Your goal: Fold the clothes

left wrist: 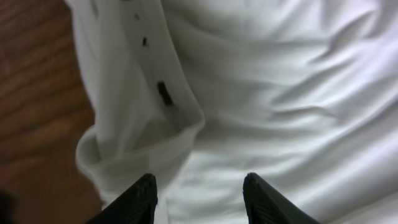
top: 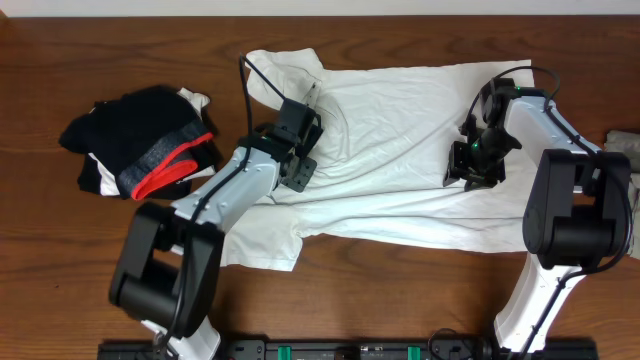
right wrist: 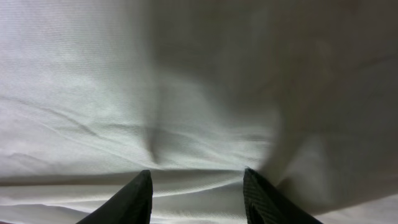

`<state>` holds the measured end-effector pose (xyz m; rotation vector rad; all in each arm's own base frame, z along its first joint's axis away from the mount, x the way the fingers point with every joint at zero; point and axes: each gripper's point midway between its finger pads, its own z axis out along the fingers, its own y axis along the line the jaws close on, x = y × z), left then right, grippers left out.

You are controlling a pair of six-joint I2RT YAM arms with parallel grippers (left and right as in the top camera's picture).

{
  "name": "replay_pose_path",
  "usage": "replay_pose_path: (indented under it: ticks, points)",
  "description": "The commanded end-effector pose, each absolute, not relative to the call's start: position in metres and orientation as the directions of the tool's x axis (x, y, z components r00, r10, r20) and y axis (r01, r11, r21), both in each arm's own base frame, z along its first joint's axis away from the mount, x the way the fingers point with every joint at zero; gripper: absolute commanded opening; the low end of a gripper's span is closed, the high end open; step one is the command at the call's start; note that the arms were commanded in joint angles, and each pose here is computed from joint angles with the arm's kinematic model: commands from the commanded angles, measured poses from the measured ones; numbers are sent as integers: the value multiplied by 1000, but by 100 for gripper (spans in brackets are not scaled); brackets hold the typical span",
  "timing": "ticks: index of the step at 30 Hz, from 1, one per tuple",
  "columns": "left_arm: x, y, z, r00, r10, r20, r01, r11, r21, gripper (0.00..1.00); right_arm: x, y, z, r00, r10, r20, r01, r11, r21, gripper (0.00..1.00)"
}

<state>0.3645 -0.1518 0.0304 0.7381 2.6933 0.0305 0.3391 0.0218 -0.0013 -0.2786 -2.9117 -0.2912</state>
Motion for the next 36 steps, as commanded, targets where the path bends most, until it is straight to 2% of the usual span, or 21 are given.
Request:
replay_pose_path:
  ticks: [1, 5, 7, 9, 10, 11, 14, 16, 23, 27, 31, 36]
  points:
    - [377, -145, 28, -760, 566, -318, 534, 824, 191, 47, 326, 8, -17, -946, 193, 261, 226, 968, 105, 47]
    - [386, -140, 22, -756, 572, -317, 519, 820, 242, 45, 326, 8, -17, -946, 193, 261, 226, 968, 105, 46]
    - [388, -139, 21, -754, 573, -321, 518, 819, 247, 36, 326, 8, -17, -946, 193, 261, 226, 968, 105, 46]
    - [391, -136, 22, -754, 572, -323, 509, 819, 264, 21, 326, 8, -17, -946, 193, 261, 226, 968, 105, 46]
    - [393, -131, 23, -758, 570, -318, 496, 819, 287, 10, 326, 8, -17, -946, 193, 261, 226, 968, 105, 46]
    - [395, -125, 25, -764, 565, -312, 476, 820, 319, 6, 326, 8, -17, -946, 193, 261, 226, 968, 105, 46]
    - [402, -102, 33, -788, 540, -296, 396, 812, 428, 6, 326, 8, -17, -946, 193, 261, 226, 968, 105, 46]
    - [405, -94, 38, -793, 531, -298, 372, 810, 454, 6, 326, 8, -17, -946, 193, 261, 226, 968, 104, 46]
    - [407, -81, 47, -820, 462, -338, 313, 856, 412, 6, 326, 8, -17, -946, 193, 261, 226, 968, 104, 46]
    - [395, -100, 41, -817, 476, -326, 382, 870, 313, 17, 326, 8, -17, -946, 193, 261, 226, 969, 104, 46]
    - [387, -120, 52, -787, 514, -340, 424, 852, 307, 34, 326, 8, -17, -946, 193, 261, 226, 969, 104, 46]
    - [380, -145, 68, -740, 557, -378, 467, 829, 308, 38, 326, 8, -17, -946, 193, 261, 226, 968, 104, 46]
